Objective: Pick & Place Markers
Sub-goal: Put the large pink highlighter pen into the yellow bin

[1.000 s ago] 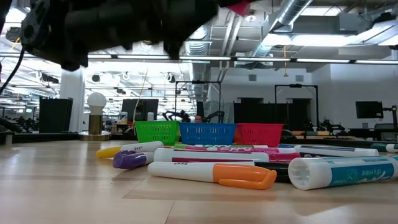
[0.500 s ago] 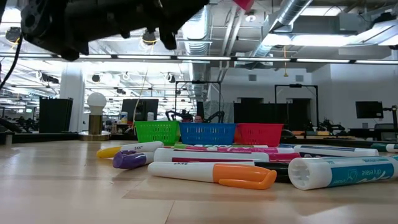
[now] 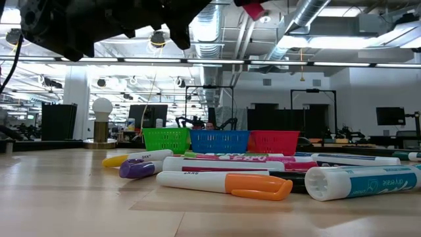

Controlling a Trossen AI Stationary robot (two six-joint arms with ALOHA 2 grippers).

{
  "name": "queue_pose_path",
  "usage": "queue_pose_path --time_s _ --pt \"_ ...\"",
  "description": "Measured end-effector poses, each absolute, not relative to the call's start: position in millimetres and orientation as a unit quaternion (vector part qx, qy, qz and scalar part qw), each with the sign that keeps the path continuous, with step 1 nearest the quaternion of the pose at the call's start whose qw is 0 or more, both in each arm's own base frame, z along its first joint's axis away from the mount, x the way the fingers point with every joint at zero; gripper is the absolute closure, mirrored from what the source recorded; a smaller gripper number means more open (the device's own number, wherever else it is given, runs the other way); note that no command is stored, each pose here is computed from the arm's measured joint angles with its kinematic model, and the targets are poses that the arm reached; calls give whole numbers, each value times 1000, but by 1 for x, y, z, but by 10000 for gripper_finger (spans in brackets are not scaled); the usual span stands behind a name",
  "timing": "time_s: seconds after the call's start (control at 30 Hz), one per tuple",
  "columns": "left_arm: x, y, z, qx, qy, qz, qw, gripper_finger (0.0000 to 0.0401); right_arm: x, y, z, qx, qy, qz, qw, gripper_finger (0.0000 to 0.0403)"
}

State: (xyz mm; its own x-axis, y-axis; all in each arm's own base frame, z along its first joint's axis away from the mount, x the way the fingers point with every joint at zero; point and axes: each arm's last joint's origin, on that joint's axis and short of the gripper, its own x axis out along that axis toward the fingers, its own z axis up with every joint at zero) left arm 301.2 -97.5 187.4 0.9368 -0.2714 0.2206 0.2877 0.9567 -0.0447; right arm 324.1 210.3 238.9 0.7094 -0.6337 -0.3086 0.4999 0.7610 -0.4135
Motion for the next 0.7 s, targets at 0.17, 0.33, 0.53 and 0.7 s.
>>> queue_pose_path --time_s 0.17,0.33,0.53,0.7 --pt "302 -96 187 -38 -107 -135 984 293 325 211 239 -148 219 -310 913 335" --pt "302 -95 187 -38 -107 -120 986 293 325 211 240 -143 216 -310 915 335" --pt "302 -95 188 -38 -111 -116 986 293 328 208 239 -134 226 -303 916 335" --pt "305 -95 192 -40 -119 -114 985 293 330 206 239 -130 231 -300 916 335"
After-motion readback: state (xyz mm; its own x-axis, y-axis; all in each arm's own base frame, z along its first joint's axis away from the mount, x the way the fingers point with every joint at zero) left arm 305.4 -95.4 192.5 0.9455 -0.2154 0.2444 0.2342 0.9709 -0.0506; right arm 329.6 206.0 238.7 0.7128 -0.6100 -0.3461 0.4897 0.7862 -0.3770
